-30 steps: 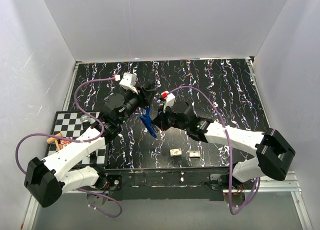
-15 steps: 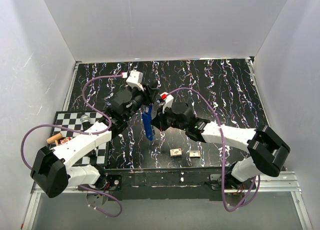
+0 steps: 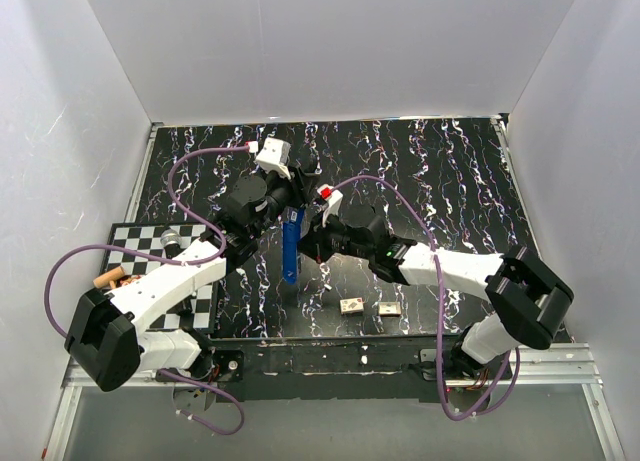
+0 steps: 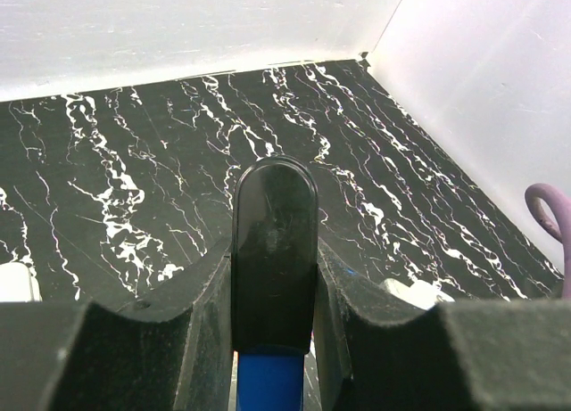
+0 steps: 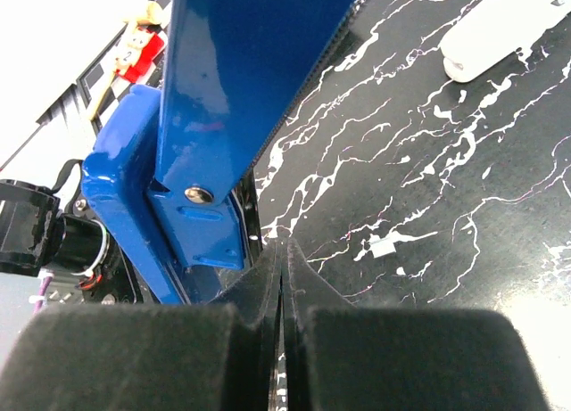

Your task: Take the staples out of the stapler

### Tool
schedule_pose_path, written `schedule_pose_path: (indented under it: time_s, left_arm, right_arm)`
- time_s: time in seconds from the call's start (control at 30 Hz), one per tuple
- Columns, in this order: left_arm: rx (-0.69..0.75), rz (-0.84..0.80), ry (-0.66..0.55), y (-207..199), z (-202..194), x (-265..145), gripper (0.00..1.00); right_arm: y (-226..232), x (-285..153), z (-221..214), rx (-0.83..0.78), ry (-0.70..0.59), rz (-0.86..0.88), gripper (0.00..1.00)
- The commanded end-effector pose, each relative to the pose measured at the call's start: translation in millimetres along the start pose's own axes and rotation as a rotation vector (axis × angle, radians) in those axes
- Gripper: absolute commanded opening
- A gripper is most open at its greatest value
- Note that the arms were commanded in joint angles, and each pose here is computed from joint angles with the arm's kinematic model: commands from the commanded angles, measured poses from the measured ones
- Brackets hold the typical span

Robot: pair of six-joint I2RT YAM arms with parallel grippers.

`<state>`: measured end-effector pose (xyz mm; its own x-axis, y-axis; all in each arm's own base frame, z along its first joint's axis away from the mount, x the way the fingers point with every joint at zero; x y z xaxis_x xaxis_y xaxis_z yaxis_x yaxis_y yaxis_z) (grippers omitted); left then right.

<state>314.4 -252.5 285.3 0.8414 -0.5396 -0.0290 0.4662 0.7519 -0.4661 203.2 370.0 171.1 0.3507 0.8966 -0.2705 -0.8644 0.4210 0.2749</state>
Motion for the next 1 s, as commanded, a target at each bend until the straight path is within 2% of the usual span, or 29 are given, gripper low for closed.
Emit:
schedule_pose_path:
  time_s: [0.0, 0.63, 0.97]
  left_arm:
    - [-0.013, -0.052, -0.141, -22, 48, -1, 0.0]
    - [-0.011, -0.122, -0.129, -40, 73, -48, 0.0]
    - [-0.013, -0.177, -0.104, -48, 75, -75, 0.0]
  right_arm:
    - [12, 0, 15, -0.008, -0.063, 0.063, 0.01]
    - [3, -28, 30, -0.055, -0.038, -0.067, 0.01]
    - [-15, -59, 49, -0.132, -0.023, -0.246, 0.01]
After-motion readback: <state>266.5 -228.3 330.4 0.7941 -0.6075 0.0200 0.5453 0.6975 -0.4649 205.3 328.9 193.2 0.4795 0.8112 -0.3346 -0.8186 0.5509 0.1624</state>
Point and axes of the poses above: each gripper's point midway between its finger pads, its own x axis out along the fingers, its own y axis along the line the jaws close on, z = x × y, the point moved 3 cm from there along -x, back along the fingers, and after that the axes turned 11 degrees about -x, right-handed, at the moved point
